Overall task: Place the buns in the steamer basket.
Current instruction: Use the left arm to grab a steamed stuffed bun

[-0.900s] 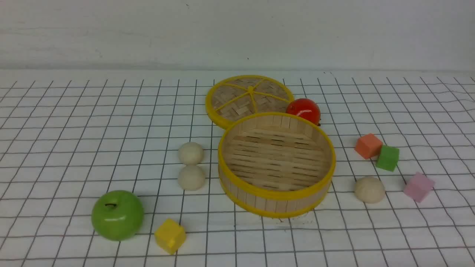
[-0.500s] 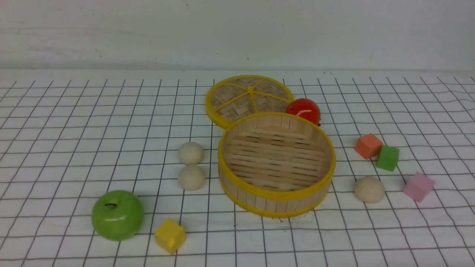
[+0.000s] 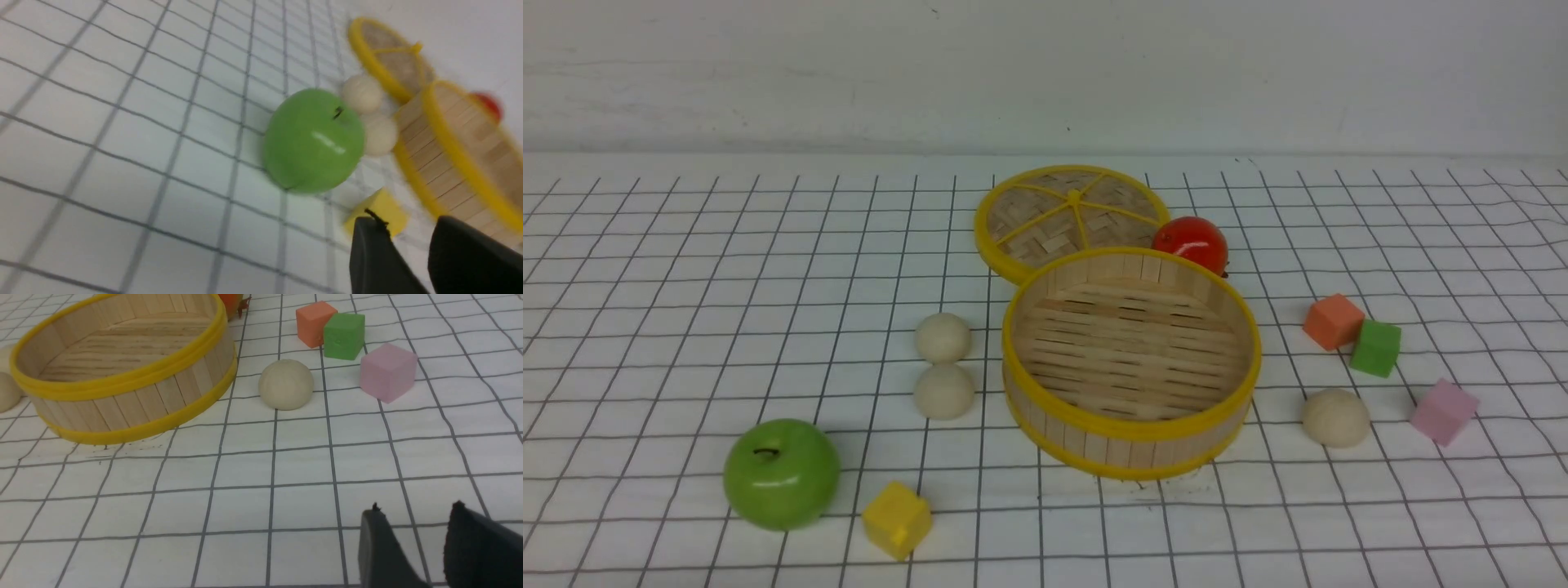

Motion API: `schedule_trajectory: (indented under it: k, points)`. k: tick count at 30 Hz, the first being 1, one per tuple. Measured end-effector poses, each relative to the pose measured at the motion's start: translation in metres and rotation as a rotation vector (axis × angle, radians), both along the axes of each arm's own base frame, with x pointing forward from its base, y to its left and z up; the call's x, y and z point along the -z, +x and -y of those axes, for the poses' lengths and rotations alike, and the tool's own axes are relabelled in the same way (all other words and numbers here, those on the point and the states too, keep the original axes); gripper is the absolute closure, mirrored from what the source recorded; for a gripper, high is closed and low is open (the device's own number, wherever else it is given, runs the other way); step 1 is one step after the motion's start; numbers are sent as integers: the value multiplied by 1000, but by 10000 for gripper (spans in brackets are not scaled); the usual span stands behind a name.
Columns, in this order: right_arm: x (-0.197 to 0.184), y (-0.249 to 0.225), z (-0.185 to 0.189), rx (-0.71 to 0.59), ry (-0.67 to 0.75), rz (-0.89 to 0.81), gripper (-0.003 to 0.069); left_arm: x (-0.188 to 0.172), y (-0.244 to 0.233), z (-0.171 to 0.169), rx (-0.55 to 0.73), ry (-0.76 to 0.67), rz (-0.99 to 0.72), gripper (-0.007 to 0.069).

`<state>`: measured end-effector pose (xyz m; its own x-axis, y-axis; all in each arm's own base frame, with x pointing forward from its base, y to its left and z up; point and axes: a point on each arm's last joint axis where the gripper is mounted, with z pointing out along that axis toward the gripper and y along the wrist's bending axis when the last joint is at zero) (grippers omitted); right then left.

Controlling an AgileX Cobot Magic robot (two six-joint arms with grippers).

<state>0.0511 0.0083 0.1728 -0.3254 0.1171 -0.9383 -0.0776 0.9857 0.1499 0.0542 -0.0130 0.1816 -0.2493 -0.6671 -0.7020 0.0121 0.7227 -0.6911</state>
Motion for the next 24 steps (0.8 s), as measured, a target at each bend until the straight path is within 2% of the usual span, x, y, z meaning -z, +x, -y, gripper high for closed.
schedule_trajectory:
  k: [2,3,6,9,12,13,15,17,18,19,20,21,23,24]
  points:
    - [0,0,0,0,0,0,418,-6,1,1,-26,-223,30,420]
    - [0,0,0,0,0,0,418,-9,1,0,-34,-263,48,419]
    - [0,0,0,0,0,0,418,-17,2,-4,-73,-332,135,418]
    - [0,0,0,0,0,0,418,-33,-1,-3,-56,-339,163,435]
    - [0,0,0,0,0,0,418,-73,-11,2,24,-200,193,510]
    - [0,0,0,0,0,0,418,-72,-11,3,29,-193,181,516]
    - [0,0,0,0,0,0,418,-105,-9,10,131,25,39,592]
    - [0,0,0,0,-1,0,418,-118,1,14,192,148,-123,629]
    - [0,0,0,0,-1,0,418,-124,6,14,208,195,-174,638]
    - [0,0,0,0,-1,0,418,-126,21,16,250,258,-328,638]
    - [0,0,0,0,-1,0,418,-129,23,16,252,273,-340,638]
    - [0,0,0,0,-1,0,418,-128,45,17,294,336,-492,638]
    - [0,0,0,0,-1,0,418,-128,59,18,320,370,-561,638]
    - [0,0,0,0,-1,0,418,-128,81,20,358,413,-624,638]
